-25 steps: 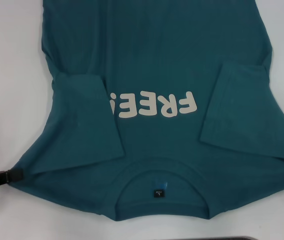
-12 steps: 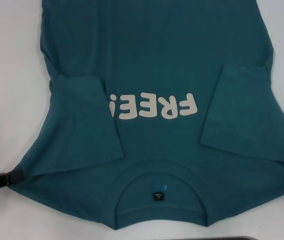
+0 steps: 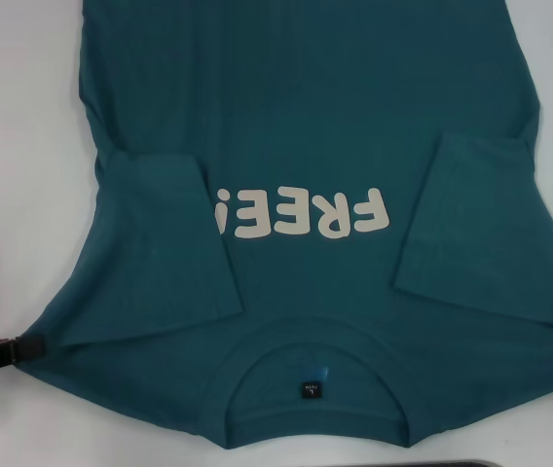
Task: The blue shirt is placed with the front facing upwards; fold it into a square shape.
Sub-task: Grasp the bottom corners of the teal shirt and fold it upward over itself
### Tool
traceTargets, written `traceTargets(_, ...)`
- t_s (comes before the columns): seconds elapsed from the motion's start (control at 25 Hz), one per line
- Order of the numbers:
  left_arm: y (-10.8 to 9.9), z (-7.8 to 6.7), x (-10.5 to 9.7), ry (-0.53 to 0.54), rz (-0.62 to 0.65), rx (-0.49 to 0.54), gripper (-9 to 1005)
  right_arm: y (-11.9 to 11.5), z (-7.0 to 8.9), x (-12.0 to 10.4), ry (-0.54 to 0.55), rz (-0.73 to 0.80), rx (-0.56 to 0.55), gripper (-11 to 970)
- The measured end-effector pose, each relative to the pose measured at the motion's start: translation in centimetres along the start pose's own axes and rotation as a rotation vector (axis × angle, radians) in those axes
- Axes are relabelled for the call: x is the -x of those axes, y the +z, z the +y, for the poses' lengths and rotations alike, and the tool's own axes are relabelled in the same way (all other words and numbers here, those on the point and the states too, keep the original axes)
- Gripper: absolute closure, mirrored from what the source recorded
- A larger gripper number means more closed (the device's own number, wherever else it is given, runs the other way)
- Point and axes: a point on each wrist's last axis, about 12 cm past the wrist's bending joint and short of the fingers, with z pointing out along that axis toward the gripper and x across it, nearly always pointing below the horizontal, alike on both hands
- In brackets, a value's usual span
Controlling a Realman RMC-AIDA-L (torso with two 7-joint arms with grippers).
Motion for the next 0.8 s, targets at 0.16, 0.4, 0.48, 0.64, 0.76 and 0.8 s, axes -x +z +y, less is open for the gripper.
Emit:
traceTargets(0.16, 0.0, 0.0, 0.0, -0.002, 0.0, 0.002, 993, -0.3, -0.1, -0.3, -0.001, -0.019, -0.002, 906)
traceTargets(0.4, 0.1, 0.1, 0.3, -0.001, -0.001, 0.006, 993, -1.0, -0.3, -1.1, 0.012, -0.066, -0.019, 905)
traceTargets(0.48, 0.1, 0.1, 0.3, 0.0, -0.002, 0.007, 993, -1.2, -0.4, -1.2, 0.015, -0.069, -0.025, 904)
traceTargets(0.64, 0.1, 0.1, 0.4, 0.0, -0.002, 0.008, 993, -1.3, -0.4, -1.3, 0.018, -0.072, -0.033, 904)
traceTargets(0.76, 0.1, 0.1, 0.4, 0.0, -0.002, 0.009, 993, -1.3, -0.5, -1.3, 0.019, -0.072, -0.033, 903)
traceTargets(0.8, 0.0, 0.1, 0.4, 0.001, -0.002, 0.009, 993, -1.3, -0.5, -1.3, 0.019, -0.072, -0.033, 903)
